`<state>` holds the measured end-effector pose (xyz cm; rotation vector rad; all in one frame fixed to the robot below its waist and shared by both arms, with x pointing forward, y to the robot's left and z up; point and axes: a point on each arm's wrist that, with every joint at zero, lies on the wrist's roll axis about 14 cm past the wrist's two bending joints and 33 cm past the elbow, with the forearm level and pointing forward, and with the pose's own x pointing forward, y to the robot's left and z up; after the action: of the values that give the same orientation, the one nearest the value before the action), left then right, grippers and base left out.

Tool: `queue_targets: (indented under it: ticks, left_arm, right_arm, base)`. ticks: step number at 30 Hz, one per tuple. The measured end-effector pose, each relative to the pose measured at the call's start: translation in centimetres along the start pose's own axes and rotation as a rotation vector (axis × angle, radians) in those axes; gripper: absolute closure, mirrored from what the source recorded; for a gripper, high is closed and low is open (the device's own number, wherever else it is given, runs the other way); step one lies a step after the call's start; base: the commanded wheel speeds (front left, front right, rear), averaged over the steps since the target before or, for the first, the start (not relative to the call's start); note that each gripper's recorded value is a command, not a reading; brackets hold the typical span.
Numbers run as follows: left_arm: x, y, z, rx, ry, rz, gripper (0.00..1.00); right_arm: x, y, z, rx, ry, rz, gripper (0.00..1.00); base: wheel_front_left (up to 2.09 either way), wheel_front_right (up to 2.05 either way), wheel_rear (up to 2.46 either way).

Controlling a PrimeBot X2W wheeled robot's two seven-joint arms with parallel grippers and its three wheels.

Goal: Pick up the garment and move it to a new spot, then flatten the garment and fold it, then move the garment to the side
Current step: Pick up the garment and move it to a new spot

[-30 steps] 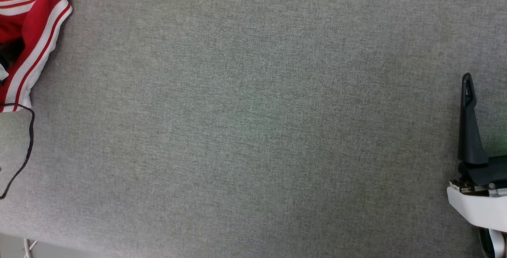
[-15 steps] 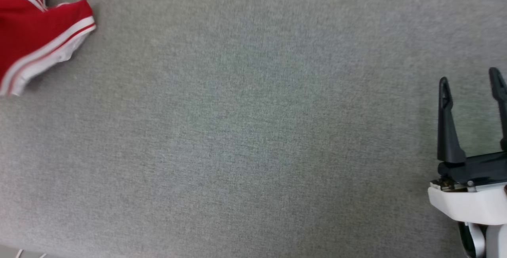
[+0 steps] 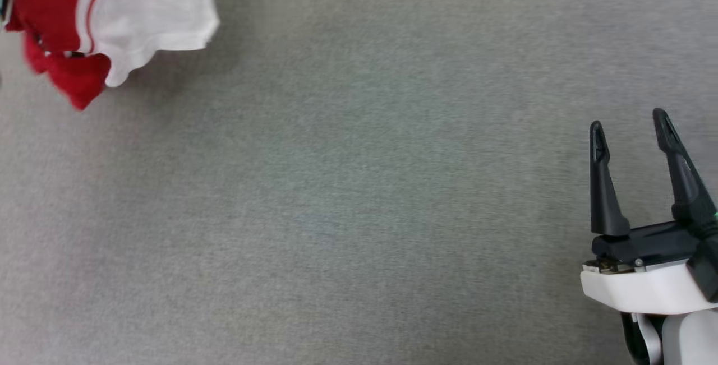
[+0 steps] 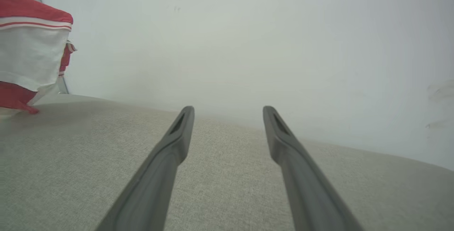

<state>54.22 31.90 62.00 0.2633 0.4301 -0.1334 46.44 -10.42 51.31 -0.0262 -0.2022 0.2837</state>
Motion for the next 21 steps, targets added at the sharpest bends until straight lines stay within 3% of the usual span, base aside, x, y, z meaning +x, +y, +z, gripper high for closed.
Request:
queue_targets:
  ticks: [12,21]
  left_arm:
    - [0.8,-15.5,8.8,0.243,-0.208,-0.357,1.0]
    - [0.3,-28.1,6.9,0.35,-0.231,-0.67,1.0]
  right_arm:
    - [-3.5,-4.3,3.0,0.001,-0.025,-0.138,0.0]
    - [-5.9,-6.8,3.9,-0.028,-0.018,-0.221,0.0]
  base:
    - [0.0,0.0,0.0]
    - [0.0,0.0,0.0]
